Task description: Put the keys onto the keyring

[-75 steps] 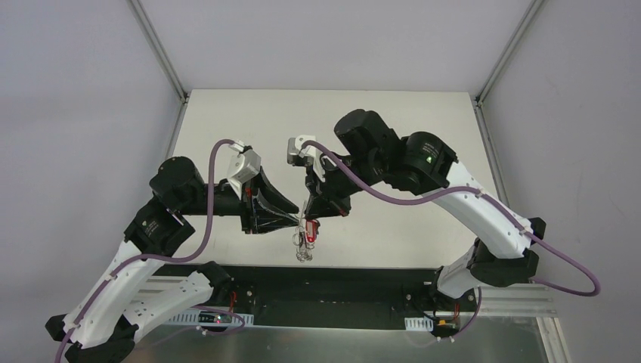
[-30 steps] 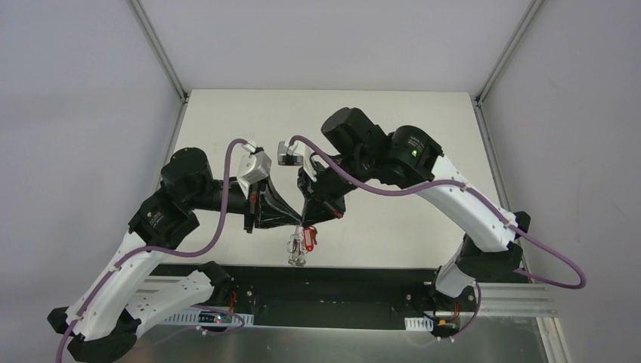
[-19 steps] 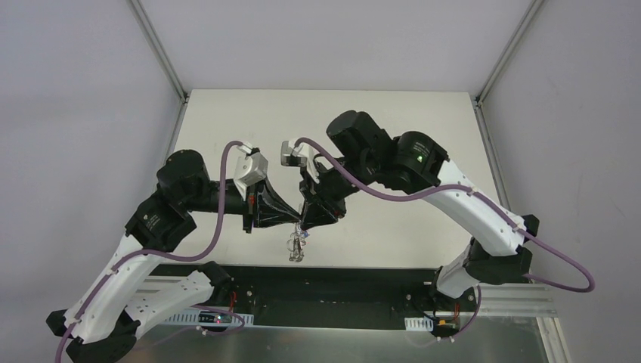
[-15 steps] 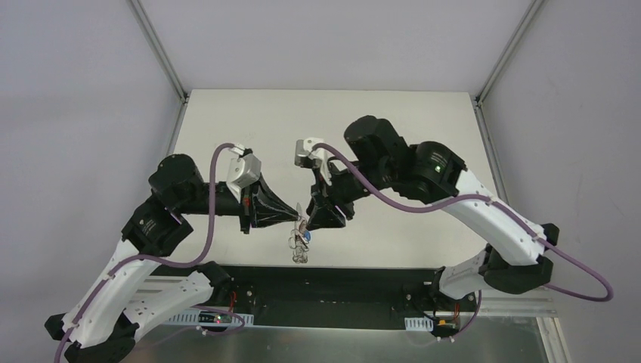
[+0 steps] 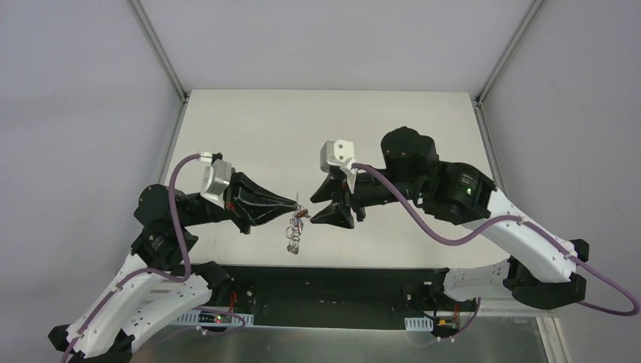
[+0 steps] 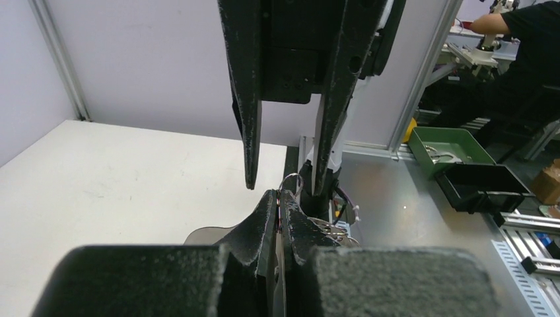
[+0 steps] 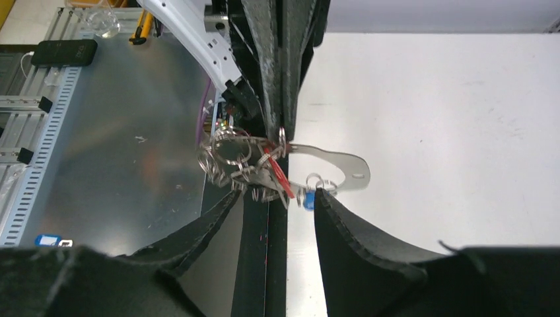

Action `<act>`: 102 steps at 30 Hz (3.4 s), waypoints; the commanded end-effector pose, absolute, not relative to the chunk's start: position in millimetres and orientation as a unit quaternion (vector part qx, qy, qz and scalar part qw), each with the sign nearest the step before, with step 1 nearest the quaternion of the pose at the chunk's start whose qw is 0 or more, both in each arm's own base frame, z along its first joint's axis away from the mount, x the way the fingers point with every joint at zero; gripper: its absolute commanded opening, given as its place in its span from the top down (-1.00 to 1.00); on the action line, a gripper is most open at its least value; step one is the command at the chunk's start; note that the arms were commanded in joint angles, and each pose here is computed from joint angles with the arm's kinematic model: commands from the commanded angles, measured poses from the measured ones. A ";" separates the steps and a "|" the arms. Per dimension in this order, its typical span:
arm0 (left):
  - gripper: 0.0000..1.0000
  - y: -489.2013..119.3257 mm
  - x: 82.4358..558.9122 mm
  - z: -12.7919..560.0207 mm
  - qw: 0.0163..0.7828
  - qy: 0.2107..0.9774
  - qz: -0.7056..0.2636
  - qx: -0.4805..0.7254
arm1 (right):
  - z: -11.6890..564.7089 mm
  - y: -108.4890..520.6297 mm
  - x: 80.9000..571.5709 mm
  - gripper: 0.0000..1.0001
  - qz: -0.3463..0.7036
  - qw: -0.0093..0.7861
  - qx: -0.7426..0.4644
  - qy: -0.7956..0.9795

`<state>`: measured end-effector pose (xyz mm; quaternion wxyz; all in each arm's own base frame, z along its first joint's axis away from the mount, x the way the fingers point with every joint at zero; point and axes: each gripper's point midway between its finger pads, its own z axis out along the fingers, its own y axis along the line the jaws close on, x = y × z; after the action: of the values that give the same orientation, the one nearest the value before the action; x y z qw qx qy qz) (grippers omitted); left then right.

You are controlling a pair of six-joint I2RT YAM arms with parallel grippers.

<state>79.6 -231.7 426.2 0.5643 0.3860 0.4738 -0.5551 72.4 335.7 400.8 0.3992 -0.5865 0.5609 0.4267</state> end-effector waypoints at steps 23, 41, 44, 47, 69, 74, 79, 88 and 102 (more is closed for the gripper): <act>1.00 -218.8 94.2 450.8 0.633 0.456 -0.522 0.344 | 462.9 363.5 79.5 0.18 0.426 0.505 -0.480 0.577; 1.00 -215.8 92.2 456.7 0.639 0.451 -0.519 0.344 | 447.3 353.1 93.6 0.40 0.366 0.529 -0.472 0.603; 1.00 -215.0 91.4 458.7 0.641 0.449 -0.518 0.344 | 446.1 351.7 92.4 0.45 0.367 0.526 -0.473 0.604; 1.00 -214.8 91.4 458.9 0.642 0.450 -0.518 0.344 | 443.3 350.3 92.1 0.46 0.365 0.523 -0.475 0.606; 1.00 -212.4 89.6 462.3 0.647 0.444 -0.517 0.342 | 422.7 353.1 86.3 1.00 0.360 0.490 -0.494 0.622; 1.00 -210.6 85.6 466.9 0.649 0.436 -0.523 0.340 | 413.4 355.7 84.6 1.00 0.359 0.480 -0.499 0.626; 1.00 -209.8 84.7 467.8 0.650 0.434 -0.524 0.339 | 406.0 358.3 80.8 1.00 0.365 0.466 -0.503 0.630; 1.00 -209.6 82.7 468.9 0.650 0.429 -0.528 0.339 | 396.6 365.6 80.4 0.74 0.364 0.454 -0.505 0.638; 1.00 -208.4 74.8 471.8 0.643 0.420 -0.544 0.338 | 418.7 350.5 62.8 0.22 0.387 0.465 -0.551 0.575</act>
<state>88.0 -217.7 439.0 0.6144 0.3449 0.4702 -0.5315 78.1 357.8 400.2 0.4599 -0.5283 0.6168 0.3591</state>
